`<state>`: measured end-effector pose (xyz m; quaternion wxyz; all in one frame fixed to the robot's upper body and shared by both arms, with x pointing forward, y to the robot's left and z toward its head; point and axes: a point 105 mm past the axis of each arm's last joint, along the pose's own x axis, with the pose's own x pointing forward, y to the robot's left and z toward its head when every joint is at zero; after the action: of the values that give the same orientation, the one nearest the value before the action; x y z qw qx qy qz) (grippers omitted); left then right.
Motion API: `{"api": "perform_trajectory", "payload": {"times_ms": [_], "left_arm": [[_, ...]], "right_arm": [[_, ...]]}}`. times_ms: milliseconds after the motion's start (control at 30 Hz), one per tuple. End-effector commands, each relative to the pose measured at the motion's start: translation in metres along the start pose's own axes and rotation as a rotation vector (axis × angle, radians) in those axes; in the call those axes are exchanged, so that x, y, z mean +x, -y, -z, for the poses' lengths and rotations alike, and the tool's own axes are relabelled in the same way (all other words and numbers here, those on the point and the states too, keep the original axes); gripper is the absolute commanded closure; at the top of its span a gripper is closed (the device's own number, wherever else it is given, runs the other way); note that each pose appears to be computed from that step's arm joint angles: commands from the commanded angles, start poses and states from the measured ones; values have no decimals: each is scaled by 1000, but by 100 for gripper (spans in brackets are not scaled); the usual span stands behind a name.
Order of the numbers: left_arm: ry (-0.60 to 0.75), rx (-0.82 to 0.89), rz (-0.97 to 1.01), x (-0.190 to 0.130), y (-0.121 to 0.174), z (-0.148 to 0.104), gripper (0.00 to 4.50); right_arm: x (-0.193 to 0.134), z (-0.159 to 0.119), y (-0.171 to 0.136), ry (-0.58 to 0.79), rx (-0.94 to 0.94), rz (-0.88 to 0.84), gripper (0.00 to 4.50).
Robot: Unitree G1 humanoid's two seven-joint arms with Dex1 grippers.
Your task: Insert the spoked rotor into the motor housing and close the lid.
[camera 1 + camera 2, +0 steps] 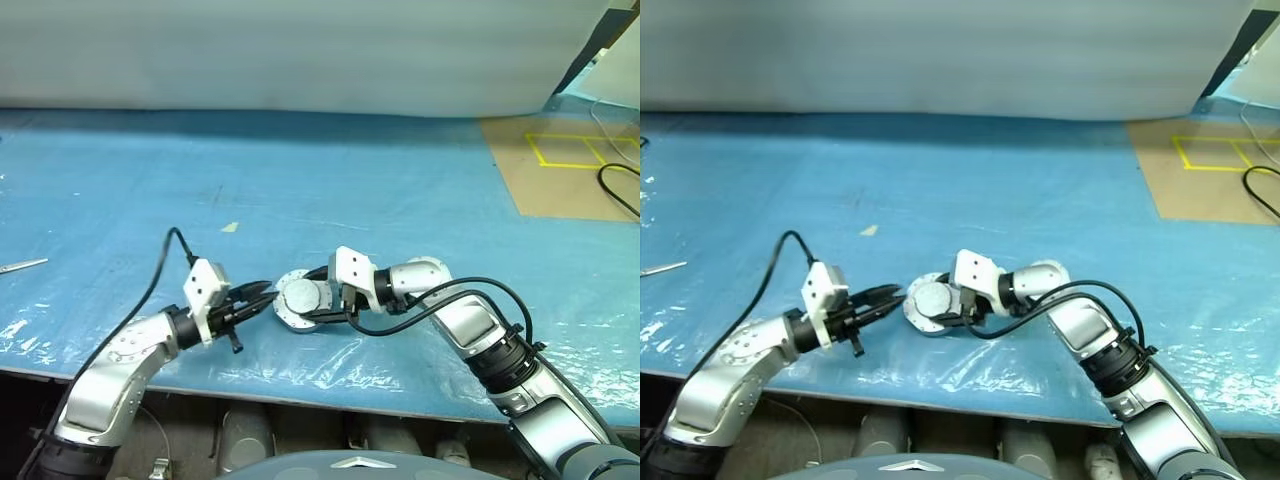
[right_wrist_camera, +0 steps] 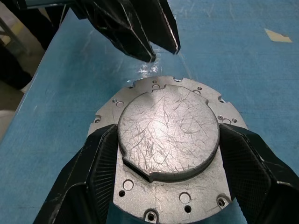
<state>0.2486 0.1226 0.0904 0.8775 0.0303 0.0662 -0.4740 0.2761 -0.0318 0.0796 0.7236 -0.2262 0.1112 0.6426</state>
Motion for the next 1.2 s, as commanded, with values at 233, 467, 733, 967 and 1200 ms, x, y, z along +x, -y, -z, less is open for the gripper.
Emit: {"api": "perform_trajectory", "payload": {"times_ms": [233,467,733,967,1200], "left_arm": [[-97,62,26,13,-9,23,353],[-46,12,26,10,-14,18,390],[21,-16,14,10,-13,6,447],[-92,9,73,8,-2,25,447],[-133,25,84,4,-3,35,447]], "right_arm": [[-2,22,0,-75,87,22,151],[-5,24,1,-77,99,34,151],[-4,24,1,-80,99,31,151],[-4,25,2,-81,99,33,151],[-6,23,3,-74,109,38,151]]}}
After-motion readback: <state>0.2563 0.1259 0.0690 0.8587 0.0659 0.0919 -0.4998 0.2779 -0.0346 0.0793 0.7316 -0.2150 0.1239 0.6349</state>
